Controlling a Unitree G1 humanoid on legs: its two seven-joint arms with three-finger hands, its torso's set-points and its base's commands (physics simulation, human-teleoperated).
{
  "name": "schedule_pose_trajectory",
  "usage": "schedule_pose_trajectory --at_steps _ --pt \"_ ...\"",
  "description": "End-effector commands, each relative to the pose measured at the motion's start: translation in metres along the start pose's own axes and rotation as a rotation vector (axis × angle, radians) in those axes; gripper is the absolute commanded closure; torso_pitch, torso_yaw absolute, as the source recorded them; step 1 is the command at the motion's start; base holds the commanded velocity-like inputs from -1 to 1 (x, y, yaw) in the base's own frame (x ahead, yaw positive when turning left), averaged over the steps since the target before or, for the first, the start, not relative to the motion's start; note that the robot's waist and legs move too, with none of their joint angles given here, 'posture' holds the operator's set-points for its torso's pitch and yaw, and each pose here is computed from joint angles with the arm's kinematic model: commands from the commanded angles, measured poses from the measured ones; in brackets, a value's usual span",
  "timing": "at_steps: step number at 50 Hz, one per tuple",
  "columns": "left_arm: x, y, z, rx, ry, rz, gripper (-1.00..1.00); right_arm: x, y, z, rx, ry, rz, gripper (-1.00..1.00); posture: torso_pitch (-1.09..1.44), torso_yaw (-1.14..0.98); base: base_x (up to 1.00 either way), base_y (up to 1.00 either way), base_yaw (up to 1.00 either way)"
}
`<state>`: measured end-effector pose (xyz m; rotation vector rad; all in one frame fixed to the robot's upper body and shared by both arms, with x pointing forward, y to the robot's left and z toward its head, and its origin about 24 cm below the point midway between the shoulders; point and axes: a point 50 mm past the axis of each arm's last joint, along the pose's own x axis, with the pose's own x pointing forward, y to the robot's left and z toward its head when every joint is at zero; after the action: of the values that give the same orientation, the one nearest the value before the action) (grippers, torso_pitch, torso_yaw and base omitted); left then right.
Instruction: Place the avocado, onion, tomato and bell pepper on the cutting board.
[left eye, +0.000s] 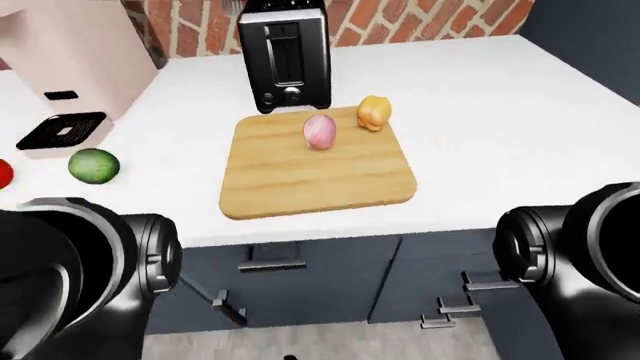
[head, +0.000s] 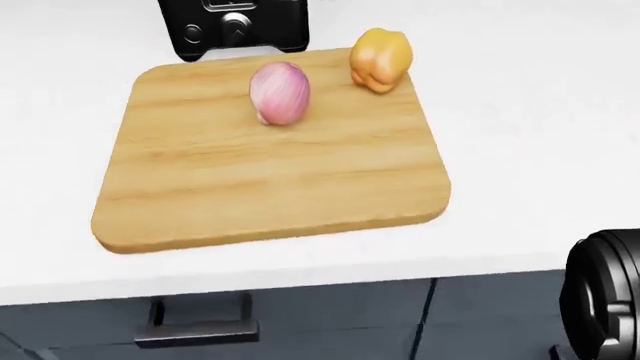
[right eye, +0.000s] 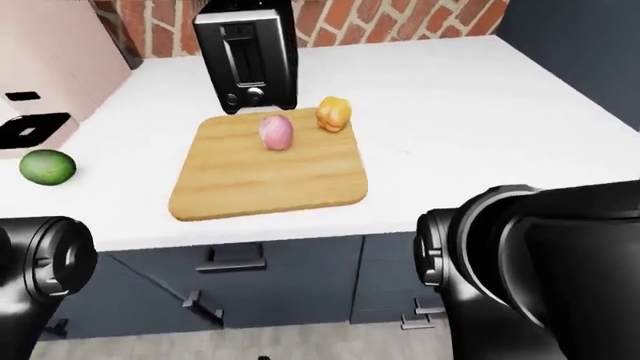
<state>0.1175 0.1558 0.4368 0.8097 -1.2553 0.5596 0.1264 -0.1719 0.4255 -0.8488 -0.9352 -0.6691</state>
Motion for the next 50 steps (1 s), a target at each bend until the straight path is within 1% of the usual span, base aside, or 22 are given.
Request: schedule_pose_trajectory --at_steps 1,4,6,8,12,16,24,30,50 --pt "0.003 0.0076 -0.0011 0.014 0.011 0.047 -1.0 0.0039 -0.0019 0.0071 -0.001 -0.032 -0.007 -1.0 0.0 0.0 0.0 0.0 0.57" --pt "0.0027 0.0078 -0.0002 0.011 0.008 0.048 -1.0 0.0042 -0.002 0.0058 -0.001 -0.019 -0.008 -1.0 0.0 0.0 0.0 0.0 0.56" --pt "0.0017 0.0067 -0.0002 0.011 0.008 0.044 -1.0 0.0036 -0.0021 0.0063 -0.03 -0.023 -0.018 -1.0 0.0 0.0 0.0 0.47 0.0" --pt "0.0016 0.0069 -0.0002 0.009 0.007 0.044 -1.0 0.0034 -0.0029 0.0069 -0.04 -0.025 -0.025 -1.0 0.0 0.0 0.0 0.34 0.0" --pt "0.0009 0.0056 -0.0002 0.009 0.006 0.038 -1.0 0.0031 -0.0026 0.007 -0.024 -0.027 -0.024 -1.0 0.0 0.0 0.12 0.58 0.0" --pt "0.0003 0.0045 0.0004 0.006 0.004 0.033 -1.0 0.0034 -0.0005 0.0043 -0.028 -0.014 -0.01 -1.0 0.0 0.0 0.13 0.4 0.0" --pt "0.0009 0.0048 0.0018 0.001 0.0 0.032 -1.0 0.0036 -0.0001 0.0039 -0.033 -0.013 -0.006 -1.0 0.0 0.0 0.12 0.4 0.0" --pt "0.0006 0.0049 0.0008 0.008 0.0 0.03 -1.0 0.0035 0.0023 0.0032 -0.039 -0.01 -0.001 -1.0 0.0 0.0 0.13 0.39 0.0" --pt "-0.0003 0.003 0.0008 0.008 -0.003 0.023 -1.0 0.0043 0.0034 0.0008 -0.035 0.007 0.004 -1.0 0.0 0.0 0.13 0.39 0.0"
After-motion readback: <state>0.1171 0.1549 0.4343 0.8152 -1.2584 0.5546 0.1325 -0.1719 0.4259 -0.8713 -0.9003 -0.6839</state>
